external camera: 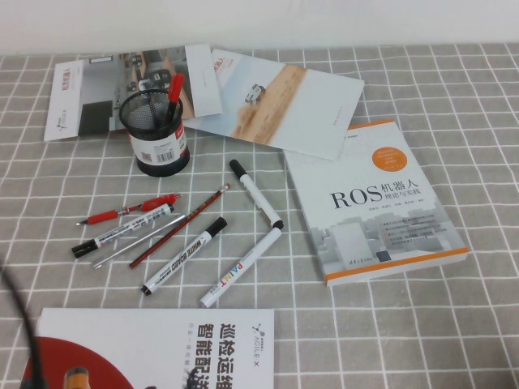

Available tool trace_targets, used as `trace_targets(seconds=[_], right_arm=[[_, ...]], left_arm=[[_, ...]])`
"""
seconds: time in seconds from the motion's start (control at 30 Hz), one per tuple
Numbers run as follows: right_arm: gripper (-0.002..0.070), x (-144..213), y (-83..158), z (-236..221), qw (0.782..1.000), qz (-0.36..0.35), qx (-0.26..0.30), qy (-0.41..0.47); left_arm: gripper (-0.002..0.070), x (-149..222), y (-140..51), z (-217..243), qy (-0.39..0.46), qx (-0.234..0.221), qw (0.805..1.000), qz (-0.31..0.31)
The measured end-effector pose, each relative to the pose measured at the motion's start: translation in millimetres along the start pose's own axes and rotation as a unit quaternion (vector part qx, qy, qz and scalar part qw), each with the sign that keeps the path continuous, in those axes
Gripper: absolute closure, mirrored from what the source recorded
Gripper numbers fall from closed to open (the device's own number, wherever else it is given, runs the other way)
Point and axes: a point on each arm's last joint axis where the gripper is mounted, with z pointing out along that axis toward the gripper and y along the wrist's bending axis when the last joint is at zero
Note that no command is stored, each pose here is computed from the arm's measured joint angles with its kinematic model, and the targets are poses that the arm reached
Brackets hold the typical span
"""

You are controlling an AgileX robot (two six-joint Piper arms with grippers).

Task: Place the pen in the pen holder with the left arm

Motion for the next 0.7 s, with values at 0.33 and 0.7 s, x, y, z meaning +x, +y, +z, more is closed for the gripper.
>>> trace_targets(seconds=[0.33,0.7], right_arm=[[0.0692,0,0,0,1.0,0.0,0.0,0.0],[0.0691,0,0,0,1.0,0.0,0.0,0.0]], left_arm=[[0.0675,27,1.0,-35,0.002,-0.004,1.0,-0.004],[0.0675,60,0.3,-37,-0.033,-0.003,0.999,0.007]])
